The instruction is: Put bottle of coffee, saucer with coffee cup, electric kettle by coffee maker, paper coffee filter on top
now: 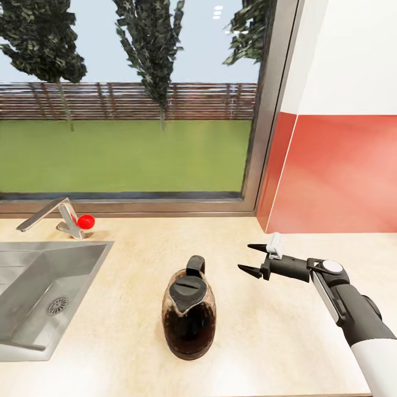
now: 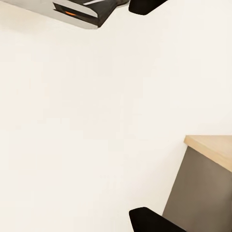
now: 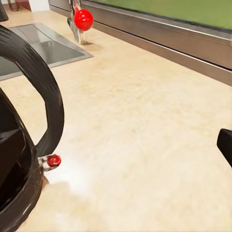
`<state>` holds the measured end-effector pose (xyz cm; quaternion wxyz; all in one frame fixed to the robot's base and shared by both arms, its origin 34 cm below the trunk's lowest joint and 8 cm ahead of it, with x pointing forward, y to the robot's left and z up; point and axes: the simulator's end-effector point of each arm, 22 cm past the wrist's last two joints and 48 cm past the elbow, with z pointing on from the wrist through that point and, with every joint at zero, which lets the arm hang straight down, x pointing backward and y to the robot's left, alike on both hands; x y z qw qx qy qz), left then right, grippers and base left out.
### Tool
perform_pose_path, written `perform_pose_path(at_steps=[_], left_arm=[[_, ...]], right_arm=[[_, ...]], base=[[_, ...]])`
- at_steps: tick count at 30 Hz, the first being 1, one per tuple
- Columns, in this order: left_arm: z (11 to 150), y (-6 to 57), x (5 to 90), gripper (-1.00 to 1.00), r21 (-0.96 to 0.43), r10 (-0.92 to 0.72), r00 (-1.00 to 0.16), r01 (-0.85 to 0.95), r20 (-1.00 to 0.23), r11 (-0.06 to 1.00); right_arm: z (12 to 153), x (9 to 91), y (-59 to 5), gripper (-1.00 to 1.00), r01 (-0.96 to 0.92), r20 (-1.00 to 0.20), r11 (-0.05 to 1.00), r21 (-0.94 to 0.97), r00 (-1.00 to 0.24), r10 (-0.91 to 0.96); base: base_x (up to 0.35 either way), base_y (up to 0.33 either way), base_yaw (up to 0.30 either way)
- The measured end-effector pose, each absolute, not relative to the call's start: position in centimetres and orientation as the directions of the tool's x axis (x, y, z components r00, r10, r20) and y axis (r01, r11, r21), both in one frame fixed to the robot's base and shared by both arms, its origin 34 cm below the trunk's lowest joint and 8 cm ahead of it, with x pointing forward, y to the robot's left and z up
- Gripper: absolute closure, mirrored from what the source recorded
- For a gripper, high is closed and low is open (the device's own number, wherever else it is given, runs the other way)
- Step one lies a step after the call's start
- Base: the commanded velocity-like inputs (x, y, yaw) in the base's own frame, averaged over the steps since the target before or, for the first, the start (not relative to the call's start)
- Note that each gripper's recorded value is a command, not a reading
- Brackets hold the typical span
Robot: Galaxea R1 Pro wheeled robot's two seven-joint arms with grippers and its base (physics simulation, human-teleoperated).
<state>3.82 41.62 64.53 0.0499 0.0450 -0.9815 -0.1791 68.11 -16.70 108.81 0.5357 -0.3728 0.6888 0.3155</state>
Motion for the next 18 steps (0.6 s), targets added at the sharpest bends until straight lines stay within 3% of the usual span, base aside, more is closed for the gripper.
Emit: perform_pose_path(at_steps=[18], left_arm=[[64.55,41.69,3.82,-1.0,0.357,-0.106,-0.991,-0.07,0.082,0.932]], right_arm=[[108.83,68.1,-16.62,-1.0,-0.852,-0.974,0.522,0.036,-0.148,-0.174]], base=[[0.001,0.044,0.0]])
